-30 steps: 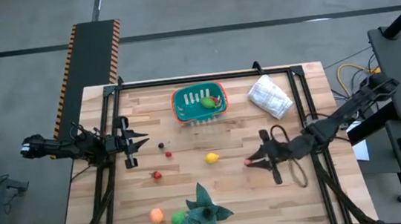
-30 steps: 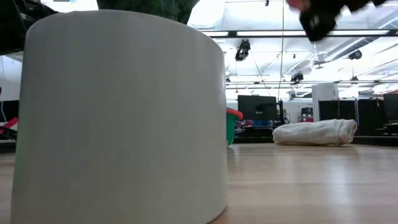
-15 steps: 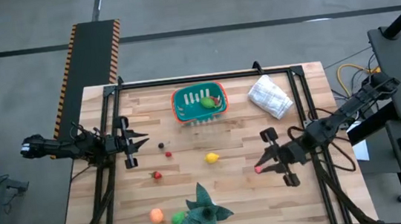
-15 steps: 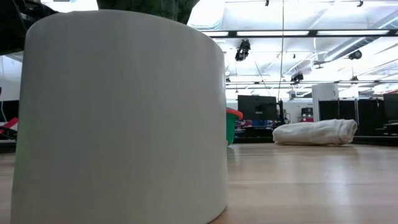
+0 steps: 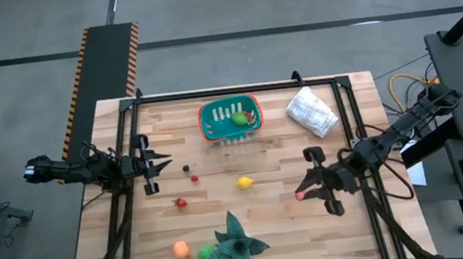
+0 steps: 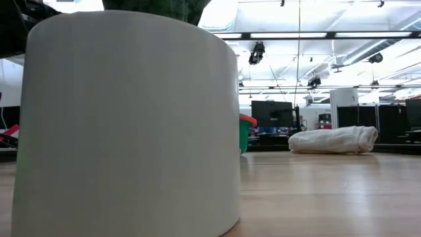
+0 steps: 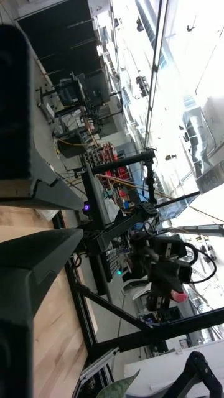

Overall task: Pick and placing Produce into tupperware
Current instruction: Put the peach toy into the bin, then put the yellow lemon toy into the bin

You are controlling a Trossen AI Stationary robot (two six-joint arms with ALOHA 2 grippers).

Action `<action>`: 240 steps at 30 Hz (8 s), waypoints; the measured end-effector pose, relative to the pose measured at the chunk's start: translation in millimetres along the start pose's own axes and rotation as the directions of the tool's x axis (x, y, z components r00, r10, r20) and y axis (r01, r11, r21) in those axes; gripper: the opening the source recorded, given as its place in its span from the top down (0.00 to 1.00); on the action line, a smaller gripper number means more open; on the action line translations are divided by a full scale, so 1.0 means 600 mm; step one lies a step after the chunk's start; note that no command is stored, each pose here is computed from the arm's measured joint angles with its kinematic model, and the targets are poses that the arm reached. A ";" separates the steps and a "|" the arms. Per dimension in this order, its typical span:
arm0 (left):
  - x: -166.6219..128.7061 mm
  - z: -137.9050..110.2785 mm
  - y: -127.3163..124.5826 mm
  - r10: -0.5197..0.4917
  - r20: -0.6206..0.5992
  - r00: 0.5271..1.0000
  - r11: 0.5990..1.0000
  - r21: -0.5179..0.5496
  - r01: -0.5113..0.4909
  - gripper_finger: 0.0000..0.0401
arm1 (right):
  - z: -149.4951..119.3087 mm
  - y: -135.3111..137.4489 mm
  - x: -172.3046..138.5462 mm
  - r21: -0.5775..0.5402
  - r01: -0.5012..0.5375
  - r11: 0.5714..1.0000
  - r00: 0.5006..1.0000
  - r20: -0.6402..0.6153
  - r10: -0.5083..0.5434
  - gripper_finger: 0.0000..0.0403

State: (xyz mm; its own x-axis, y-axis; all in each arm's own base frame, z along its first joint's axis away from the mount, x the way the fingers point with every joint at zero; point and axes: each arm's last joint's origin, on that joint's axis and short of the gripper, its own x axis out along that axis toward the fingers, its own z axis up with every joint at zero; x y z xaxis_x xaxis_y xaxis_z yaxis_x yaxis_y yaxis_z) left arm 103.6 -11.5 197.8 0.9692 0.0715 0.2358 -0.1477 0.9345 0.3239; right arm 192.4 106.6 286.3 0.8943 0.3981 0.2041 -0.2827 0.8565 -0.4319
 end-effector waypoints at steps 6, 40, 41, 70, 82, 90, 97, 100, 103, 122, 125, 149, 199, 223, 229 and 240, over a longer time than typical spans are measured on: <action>0.000 0.000 0.000 0.001 0.000 1.000 1.000 0.000 -0.001 0.89 | 0.000 -0.006 0.000 -0.043 0.035 0.998 0.999 0.004 -0.034 0.84; 0.000 0.000 0.000 0.000 0.000 1.000 1.000 0.000 0.000 0.89 | -0.029 -0.067 -0.029 -0.277 0.825 0.492 0.367 -0.399 -0.840 0.84; 0.000 0.000 0.000 0.000 0.000 1.000 1.000 0.000 0.000 0.89 | -0.030 -0.070 -0.031 -0.287 0.841 0.458 0.326 -0.406 -0.854 0.84; 0.000 0.000 0.000 0.000 -0.001 1.000 1.000 0.000 0.000 0.89 | -0.151 -0.053 -0.096 -0.250 0.964 0.085 -0.041 -0.459 -0.887 0.84; 0.000 0.000 0.000 0.000 -0.001 1.000 1.000 0.000 0.000 0.89 | -0.196 -0.046 -0.125 -0.173 0.985 -0.023 -0.101 -0.454 -0.885 0.84; 0.000 0.000 0.000 0.000 -0.001 1.000 1.000 0.000 0.000 0.89 | -0.231 -0.058 -0.085 -0.216 0.974 -0.074 -0.164 -0.436 -0.885 0.84; 0.000 0.000 0.000 0.000 -0.001 1.000 1.000 0.000 0.000 0.89 | -0.266 -0.086 -0.022 -0.267 0.959 -0.092 -0.206 -0.440 -0.874 0.84; 0.000 0.000 0.000 0.000 -0.001 1.000 1.000 0.000 0.000 0.89 | -0.282 -0.100 0.007 -0.273 0.958 -0.092 -0.212 -0.449 -0.868 0.84; 0.000 0.000 0.000 0.000 -0.001 1.000 1.000 0.000 0.000 0.89 | -0.297 -0.113 0.031 -0.276 0.957 -0.092 -0.216 -0.460 -0.861 0.84; 0.000 0.000 0.000 0.000 -0.002 1.000 1.000 0.001 0.000 0.89 | -0.298 -0.218 0.134 -0.322 0.931 0.173 -0.045 -0.573 -0.818 0.84; 0.000 0.000 0.000 0.000 -0.002 1.000 1.000 0.001 0.000 0.89 | -0.292 -0.241 0.144 -0.294 0.914 0.280 0.048 -0.606 -0.794 0.84; 0.000 0.000 0.000 0.000 -0.002 1.000 1.000 0.000 0.000 0.89 | -0.336 -0.388 0.060 -0.011 0.780 0.625 0.308 -0.864 -0.399 0.84; 0.000 0.000 0.000 0.000 -0.001 1.000 1.000 0.000 0.000 0.89 | -0.187 -0.404 0.055 0.401 0.545 0.737 0.714 -0.683 -0.156 0.65; 0.000 0.000 0.000 0.000 -0.001 1.000 1.000 -0.001 0.000 0.89 | -0.074 -0.111 -0.083 0.374 0.246 0.894 0.939 -0.321 -0.124 0.75; 0.001 -0.005 -0.002 -0.011 -0.028 1.000 0.996 -0.090 0.009 0.89 | -0.093 -0.067 -0.128 0.335 0.301 0.893 0.931 -0.306 -0.199 0.75; 0.001 -0.002 -0.001 -0.004 -0.010 1.000 0.995 -0.102 0.003 0.89 | -0.137 -0.038 -0.165 0.392 0.332 0.858 0.926 -0.308 -0.218 0.77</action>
State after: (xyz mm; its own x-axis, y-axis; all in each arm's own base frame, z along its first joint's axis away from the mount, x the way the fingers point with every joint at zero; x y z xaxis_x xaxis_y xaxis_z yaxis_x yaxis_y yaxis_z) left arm 104.7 -11.6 196.8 0.9717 0.0714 0.2253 -0.1241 0.9654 0.2294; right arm 138.7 20.5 204.1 0.9966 0.0813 0.0126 -0.0817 0.9958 0.0417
